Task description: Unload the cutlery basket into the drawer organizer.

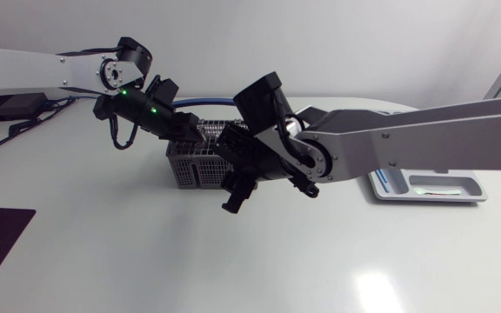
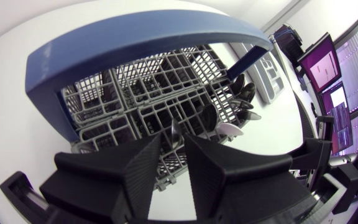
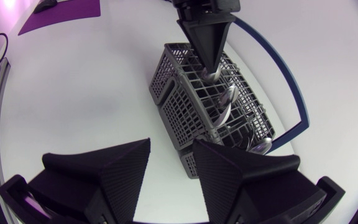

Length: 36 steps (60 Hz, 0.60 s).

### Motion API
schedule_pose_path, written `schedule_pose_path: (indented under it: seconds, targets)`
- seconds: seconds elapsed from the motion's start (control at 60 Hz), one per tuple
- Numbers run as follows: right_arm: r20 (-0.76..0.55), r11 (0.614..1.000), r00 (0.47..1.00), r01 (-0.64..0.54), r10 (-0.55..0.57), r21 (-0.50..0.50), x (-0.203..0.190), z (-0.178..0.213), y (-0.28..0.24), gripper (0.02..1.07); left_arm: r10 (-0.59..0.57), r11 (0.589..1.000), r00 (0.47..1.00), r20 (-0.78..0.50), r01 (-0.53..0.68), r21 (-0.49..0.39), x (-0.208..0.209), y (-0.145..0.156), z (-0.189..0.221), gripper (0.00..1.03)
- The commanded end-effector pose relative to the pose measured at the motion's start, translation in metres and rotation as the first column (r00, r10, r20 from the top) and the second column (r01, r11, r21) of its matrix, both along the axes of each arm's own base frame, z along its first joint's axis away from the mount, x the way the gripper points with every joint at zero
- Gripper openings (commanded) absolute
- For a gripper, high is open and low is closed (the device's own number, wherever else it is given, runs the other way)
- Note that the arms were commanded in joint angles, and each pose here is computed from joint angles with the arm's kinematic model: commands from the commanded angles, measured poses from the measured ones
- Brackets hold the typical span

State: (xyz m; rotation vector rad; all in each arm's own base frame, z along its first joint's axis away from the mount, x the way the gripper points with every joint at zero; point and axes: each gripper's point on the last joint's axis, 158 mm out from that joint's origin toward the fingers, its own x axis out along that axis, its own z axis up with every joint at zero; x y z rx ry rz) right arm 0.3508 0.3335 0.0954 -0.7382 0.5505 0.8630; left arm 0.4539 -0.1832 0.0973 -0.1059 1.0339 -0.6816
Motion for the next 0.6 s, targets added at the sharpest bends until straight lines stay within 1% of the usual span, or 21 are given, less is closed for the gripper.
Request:
schedule_pose_path:
  seconds: [0.0, 0.317, 0.583]
  targets:
    - [-0.018, 1.0, 1.0, 0.011, -0.011, -0.006, -0.001, -0.011, 0.005, 0.55, -0.006, 1.0, 1.0, 0.004, 0.006, -0.006, 0.006, 0.003, 0.004, 0.3]
    - [-0.022, 1.0, 1.0, 0.005, -0.005, -0.01, -0.004, -0.014, 0.006, 0.55, -0.009, 1.0, 1.0, -0.001, 0.009, -0.002, -0.001, 0.006, 0.005, 0.3]
    - [-0.026, 1.0, 1.0, 0.001, -0.002, -0.013, -0.006, -0.016, 0.006, 0.55, -0.022, 1.0, 1.0, 0.015, 0.023, -0.006, 0.0, -0.002, 0.014, 0.3]
